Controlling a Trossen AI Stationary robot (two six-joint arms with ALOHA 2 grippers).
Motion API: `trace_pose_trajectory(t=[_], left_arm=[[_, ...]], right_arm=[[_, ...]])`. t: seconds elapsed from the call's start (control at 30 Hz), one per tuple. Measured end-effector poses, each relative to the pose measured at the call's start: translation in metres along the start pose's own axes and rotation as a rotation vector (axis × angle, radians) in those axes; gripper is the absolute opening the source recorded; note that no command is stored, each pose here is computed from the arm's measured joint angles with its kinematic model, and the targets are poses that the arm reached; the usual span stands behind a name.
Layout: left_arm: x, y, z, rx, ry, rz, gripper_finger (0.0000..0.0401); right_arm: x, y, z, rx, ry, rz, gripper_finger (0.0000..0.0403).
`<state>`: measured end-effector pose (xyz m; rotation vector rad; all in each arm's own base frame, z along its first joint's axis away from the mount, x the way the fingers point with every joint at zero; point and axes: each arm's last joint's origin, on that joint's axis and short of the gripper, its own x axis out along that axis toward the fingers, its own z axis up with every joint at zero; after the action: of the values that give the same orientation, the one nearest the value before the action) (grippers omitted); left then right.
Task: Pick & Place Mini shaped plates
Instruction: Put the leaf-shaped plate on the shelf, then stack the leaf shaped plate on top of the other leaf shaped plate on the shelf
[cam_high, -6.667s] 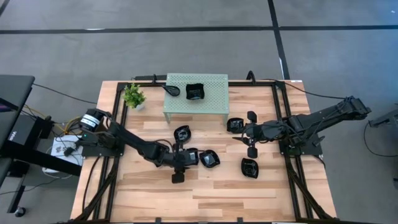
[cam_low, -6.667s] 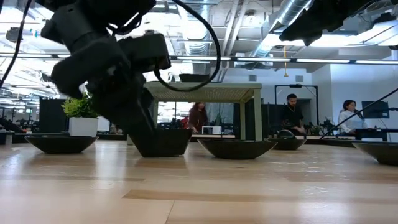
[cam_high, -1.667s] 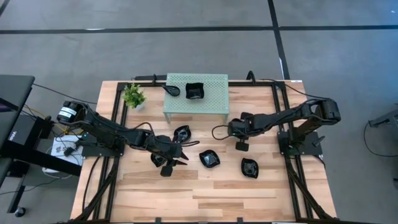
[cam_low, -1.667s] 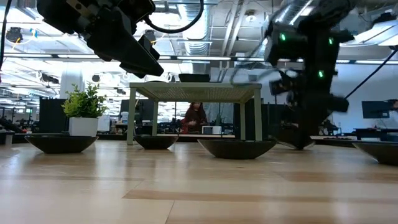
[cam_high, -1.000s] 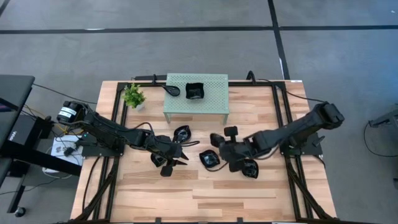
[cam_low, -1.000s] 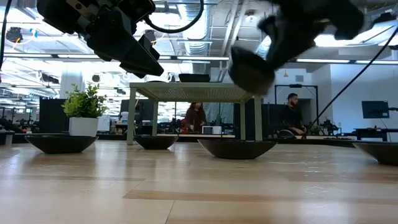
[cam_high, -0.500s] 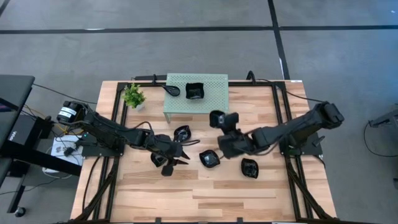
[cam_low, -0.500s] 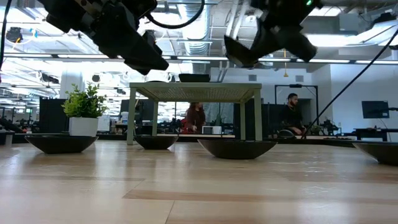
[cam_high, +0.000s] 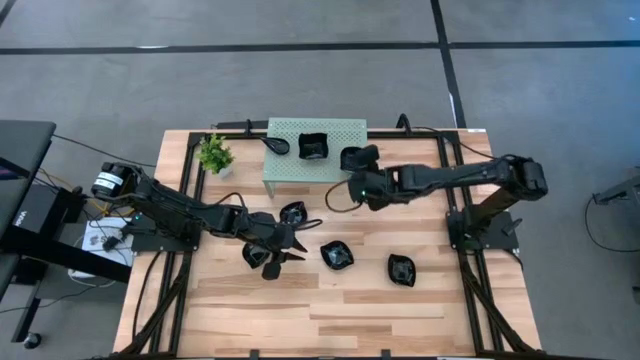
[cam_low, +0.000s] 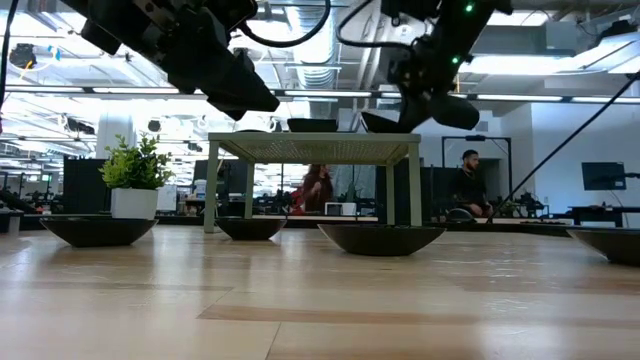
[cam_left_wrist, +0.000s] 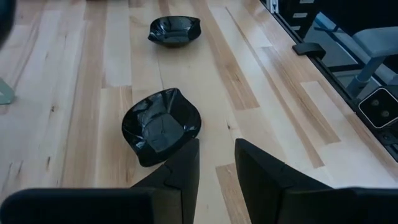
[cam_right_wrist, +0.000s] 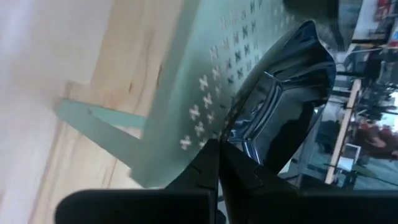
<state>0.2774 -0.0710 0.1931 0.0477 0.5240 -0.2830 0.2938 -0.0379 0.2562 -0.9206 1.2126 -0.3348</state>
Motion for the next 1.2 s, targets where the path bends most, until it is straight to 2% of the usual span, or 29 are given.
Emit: trace_pose_trajectory(t=[0.27, 0.63, 0.8, 0.93, 1.0, 1.07, 1.2], left_arm=[[0.0, 0.0, 0.0, 0.0, 0.0, 0.0, 0.0104], [0.0, 0.0, 0.0, 0.0, -0.002, 0.0, 0.0104], [0.0, 0.0, 0.0, 0.0, -0.002, 0.0, 0.0104], [0.0, 0.0, 0.0, 0.0, -0.002, 0.0, 0.0104], [0.0, 0.0, 0.0, 0.0, -0.002, 0.0, 0.0104], [0.0, 0.0, 0.0, 0.0, -0.002, -0.001, 0.0104], [0.0, 0.0, 0.0, 0.0, -0.002, 0.0, 0.0104]], right_arm=[[0.009, -0.01, -0.005, 0.051, -0.018, 0.013, 0.0011], [0.008, -0.011, -0.003, 0.089, -0.018, -0.015, 0.0089], [-0.007, -0.001, 0.006, 0.078, 0.031, -0.136, 0.0111], [-0.028, 0.019, 0.021, 0.064, -0.049, -0.142, 0.012], [-0.041, 0.032, 0.029, 0.131, -0.132, -0.085, 0.0121], [-0.054, 0.046, 0.037, 0.212, -0.231, 0.034, 0.0121], [-0.081, 0.075, 0.05, 0.36, -0.395, 0.386, 0.0119]])
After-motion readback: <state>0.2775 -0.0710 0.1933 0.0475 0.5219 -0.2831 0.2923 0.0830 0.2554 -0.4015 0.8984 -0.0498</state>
